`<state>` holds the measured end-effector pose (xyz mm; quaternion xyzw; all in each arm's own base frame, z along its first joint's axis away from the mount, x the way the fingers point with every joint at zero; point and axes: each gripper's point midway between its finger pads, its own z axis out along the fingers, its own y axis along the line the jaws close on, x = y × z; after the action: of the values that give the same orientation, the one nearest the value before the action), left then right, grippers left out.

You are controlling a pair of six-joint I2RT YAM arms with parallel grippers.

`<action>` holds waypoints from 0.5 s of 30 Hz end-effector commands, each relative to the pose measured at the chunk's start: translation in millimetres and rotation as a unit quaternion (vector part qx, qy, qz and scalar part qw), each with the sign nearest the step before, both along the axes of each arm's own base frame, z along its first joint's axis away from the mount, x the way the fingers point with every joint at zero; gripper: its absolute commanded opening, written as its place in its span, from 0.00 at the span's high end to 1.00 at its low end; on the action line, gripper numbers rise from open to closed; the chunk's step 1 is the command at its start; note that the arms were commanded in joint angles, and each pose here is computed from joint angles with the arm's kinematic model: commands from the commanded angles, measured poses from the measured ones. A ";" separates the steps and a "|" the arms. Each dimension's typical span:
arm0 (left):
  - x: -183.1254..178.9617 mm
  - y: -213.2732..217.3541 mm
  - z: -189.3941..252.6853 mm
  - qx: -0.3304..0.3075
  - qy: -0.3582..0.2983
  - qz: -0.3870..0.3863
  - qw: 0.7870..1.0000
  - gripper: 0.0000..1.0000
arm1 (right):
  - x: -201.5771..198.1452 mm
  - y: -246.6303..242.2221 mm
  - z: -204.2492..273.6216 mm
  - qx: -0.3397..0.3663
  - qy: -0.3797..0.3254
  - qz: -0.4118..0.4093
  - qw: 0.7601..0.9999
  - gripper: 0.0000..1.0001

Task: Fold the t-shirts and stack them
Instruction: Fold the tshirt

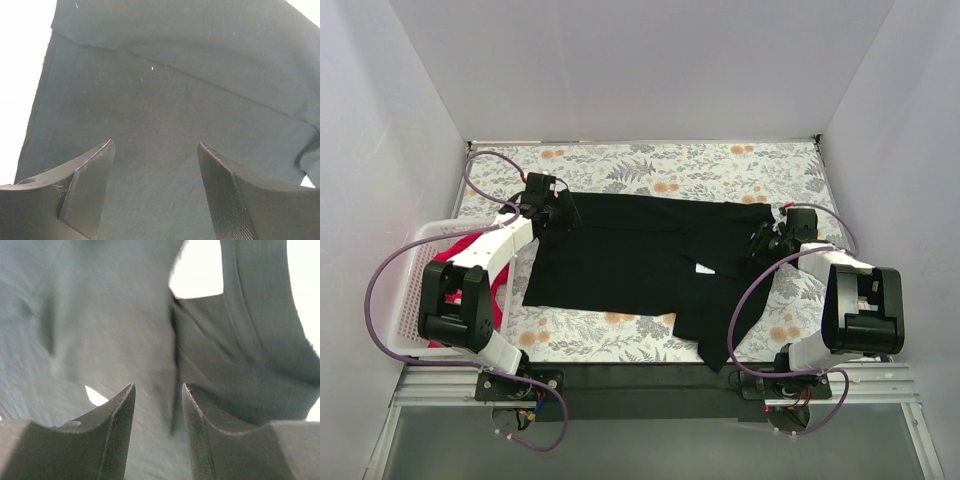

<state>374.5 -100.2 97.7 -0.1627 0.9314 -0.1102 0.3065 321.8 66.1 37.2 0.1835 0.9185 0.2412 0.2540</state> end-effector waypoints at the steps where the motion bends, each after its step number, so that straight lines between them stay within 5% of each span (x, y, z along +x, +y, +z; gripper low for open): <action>1: -7.0 -0.9 1.7 -0.007 -0.006 -0.012 1.000 0.34 | -12.7 7.3 1.1 0.025 0.003 -0.006 1.000 0.51; 15: -11.5 2.5 6.2 -0.001 -0.015 -0.011 1.000 0.34 | -26.2 17.1 -8.4 0.049 0.023 0.015 0.998 0.63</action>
<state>360.6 -99.9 86.5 -0.1567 0.9369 -0.1113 0.2920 296.5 77.1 27.0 0.1951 0.9164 0.2680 0.2243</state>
